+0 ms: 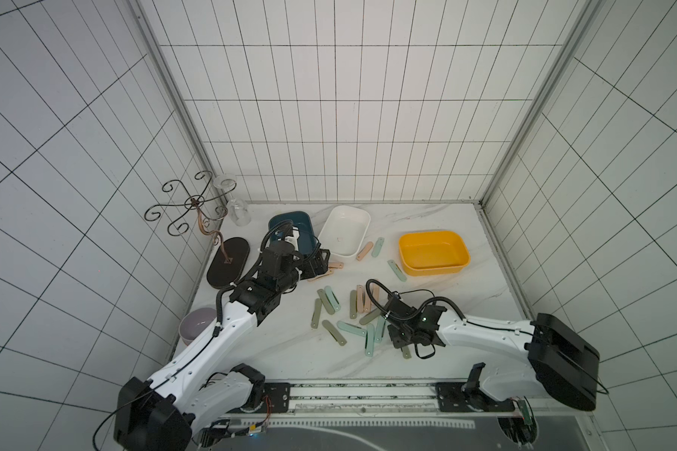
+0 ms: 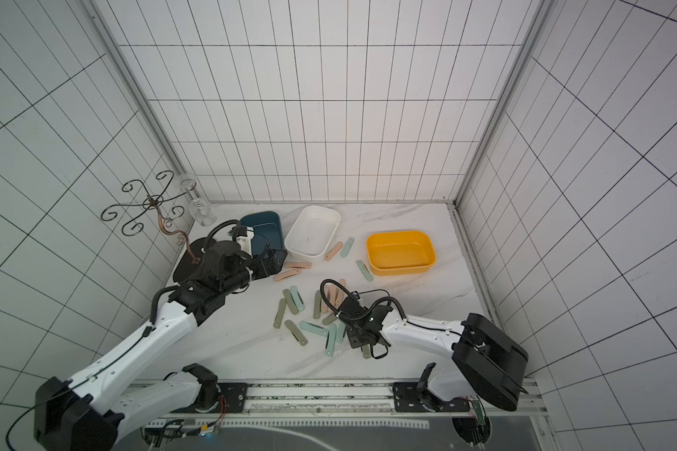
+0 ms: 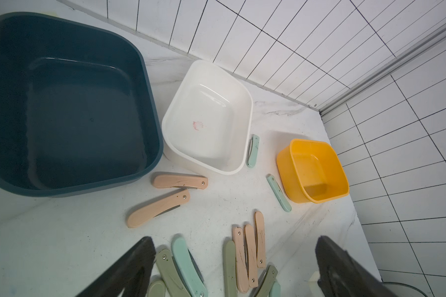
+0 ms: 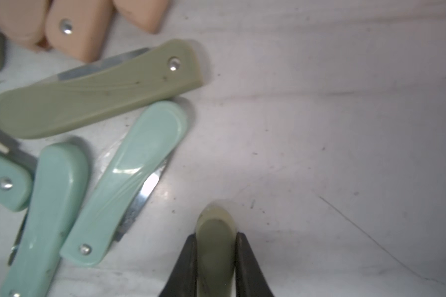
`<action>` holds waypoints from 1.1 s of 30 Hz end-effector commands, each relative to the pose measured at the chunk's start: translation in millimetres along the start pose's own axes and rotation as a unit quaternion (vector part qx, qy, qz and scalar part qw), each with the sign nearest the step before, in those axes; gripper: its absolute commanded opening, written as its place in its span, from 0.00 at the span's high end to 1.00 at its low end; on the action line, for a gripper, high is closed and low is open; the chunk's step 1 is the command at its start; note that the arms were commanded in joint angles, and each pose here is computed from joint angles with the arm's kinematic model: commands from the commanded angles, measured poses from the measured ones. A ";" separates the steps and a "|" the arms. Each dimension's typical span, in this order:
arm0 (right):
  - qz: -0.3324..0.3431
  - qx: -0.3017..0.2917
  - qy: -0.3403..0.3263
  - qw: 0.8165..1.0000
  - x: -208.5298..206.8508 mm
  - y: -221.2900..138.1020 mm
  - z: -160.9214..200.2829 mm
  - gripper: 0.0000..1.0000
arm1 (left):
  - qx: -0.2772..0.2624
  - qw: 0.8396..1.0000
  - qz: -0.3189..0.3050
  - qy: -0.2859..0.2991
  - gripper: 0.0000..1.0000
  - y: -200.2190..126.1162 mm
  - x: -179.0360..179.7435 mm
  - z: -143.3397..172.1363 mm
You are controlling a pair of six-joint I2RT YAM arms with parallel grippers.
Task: Place the fruit knives into the storage box by color
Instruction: Pick up the fruit knife from the center of the board, then place the fruit knife in the storage box.
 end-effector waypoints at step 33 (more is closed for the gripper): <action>0.012 -0.263 0.137 0.955 -124.2 -40.6 -298.5 0.80 | 0.014 0.999 0.035 0.034 0.03 31.4 -39.1 -7.1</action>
Point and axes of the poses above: each gripper's point midway between its finger pads, its own y axis out along the fingers, its own x axis along the line the jaws close on, z = x × y, the point moved 6 cm from there along -y, back along the fingers, and after that the axes turned 9 degrees about y, right-handed, at the moved point
